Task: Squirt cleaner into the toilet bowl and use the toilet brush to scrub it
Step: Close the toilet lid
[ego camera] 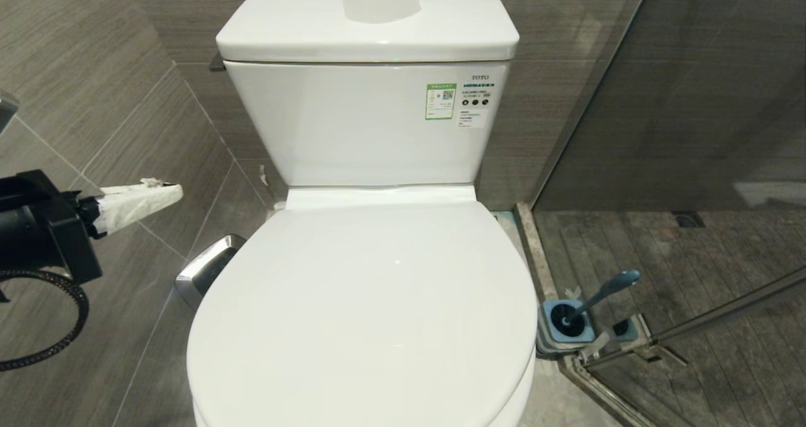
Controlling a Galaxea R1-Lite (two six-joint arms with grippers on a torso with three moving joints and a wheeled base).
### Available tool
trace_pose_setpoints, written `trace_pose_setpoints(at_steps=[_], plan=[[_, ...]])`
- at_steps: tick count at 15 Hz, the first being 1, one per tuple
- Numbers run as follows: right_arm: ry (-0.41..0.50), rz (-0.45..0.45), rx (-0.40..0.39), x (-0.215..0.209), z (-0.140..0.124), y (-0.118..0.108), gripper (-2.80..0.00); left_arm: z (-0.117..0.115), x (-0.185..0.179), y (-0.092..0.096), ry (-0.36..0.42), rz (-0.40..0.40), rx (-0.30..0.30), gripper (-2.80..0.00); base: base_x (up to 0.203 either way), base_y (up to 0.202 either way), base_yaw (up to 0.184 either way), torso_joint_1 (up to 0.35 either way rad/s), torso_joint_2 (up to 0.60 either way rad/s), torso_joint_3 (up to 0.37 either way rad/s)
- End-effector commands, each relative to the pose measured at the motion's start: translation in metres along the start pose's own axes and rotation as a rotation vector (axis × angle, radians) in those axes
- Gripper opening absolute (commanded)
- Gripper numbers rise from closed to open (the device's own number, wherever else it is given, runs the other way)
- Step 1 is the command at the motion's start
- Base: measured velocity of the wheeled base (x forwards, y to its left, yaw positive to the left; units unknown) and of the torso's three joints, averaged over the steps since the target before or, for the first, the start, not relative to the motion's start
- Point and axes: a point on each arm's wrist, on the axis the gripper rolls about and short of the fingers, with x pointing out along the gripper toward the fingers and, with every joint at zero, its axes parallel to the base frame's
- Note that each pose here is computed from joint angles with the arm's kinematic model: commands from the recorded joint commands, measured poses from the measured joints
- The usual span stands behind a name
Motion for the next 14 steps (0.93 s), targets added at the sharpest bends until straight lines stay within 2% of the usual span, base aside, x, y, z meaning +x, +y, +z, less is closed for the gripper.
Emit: trace_pose_setpoints(at_steps=[1, 5, 14], plan=[[0.019, -0.001, 0.0, 0.0013, -0.0056, -0.0002, -2.8, -0.0002, -0.0015, -0.0002, -0.002, 0.002, 0.002, -2.8, 0.0, 0.0, 0.0, 0.001, 0.0, -0.051], [0.02, -0.001, 0.0, 0.0013, -0.0056, -0.0002, -2.8, -0.001, -0.0009, 0.0005, 0.003, 0.002, 0.0, -2.8, 0.0, 0.0, 0.0, 0.0, 0.0, 0.045], [0.019, -0.001, 0.0, 0.0013, -0.0055, -0.0002, -2.8, -0.0067, -0.0004, -0.0004, 0.019, 0.0, 0.004, -2.8, 0.0, 0.0, 0.0, 0.003, 0.0, 0.194]])
